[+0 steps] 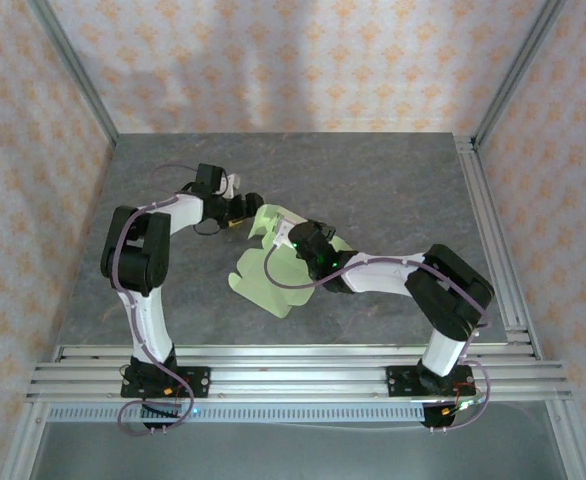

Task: Fold the paper box

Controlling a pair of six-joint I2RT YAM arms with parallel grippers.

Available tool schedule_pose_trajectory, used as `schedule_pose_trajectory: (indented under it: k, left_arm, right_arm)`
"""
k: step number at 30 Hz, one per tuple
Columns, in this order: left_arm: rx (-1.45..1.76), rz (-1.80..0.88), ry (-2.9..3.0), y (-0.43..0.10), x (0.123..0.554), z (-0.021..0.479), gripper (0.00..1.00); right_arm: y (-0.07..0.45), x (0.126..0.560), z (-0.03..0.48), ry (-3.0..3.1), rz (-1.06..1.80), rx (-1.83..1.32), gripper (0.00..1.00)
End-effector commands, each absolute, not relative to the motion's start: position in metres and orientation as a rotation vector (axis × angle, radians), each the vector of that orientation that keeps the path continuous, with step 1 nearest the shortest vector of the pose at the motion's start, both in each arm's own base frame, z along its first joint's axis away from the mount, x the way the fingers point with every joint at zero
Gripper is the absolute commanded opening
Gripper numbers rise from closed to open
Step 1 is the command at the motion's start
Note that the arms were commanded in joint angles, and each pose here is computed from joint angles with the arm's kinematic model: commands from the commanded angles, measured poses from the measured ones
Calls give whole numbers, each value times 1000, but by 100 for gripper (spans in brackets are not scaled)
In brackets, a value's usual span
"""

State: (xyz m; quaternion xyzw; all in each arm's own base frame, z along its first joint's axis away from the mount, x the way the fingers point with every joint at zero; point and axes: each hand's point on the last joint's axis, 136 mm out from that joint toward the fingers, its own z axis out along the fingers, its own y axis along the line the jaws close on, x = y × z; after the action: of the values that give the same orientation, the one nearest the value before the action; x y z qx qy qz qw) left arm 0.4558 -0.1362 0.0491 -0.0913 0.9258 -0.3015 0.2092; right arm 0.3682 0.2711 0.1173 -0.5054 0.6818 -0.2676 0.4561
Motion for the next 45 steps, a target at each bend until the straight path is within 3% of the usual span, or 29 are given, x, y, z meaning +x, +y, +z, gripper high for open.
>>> schedule_pose_trajectory:
  k: [1, 45]
  left_arm:
    - [-193, -848, 2529, -140, 441, 73, 87]
    - [-137, -720, 2478, -129, 408, 70, 90]
  right_arm:
    - [275, 373, 127, 1685, -661, -1182, 0]
    - [289, 398, 125, 1353, -1088, -1252, 0]
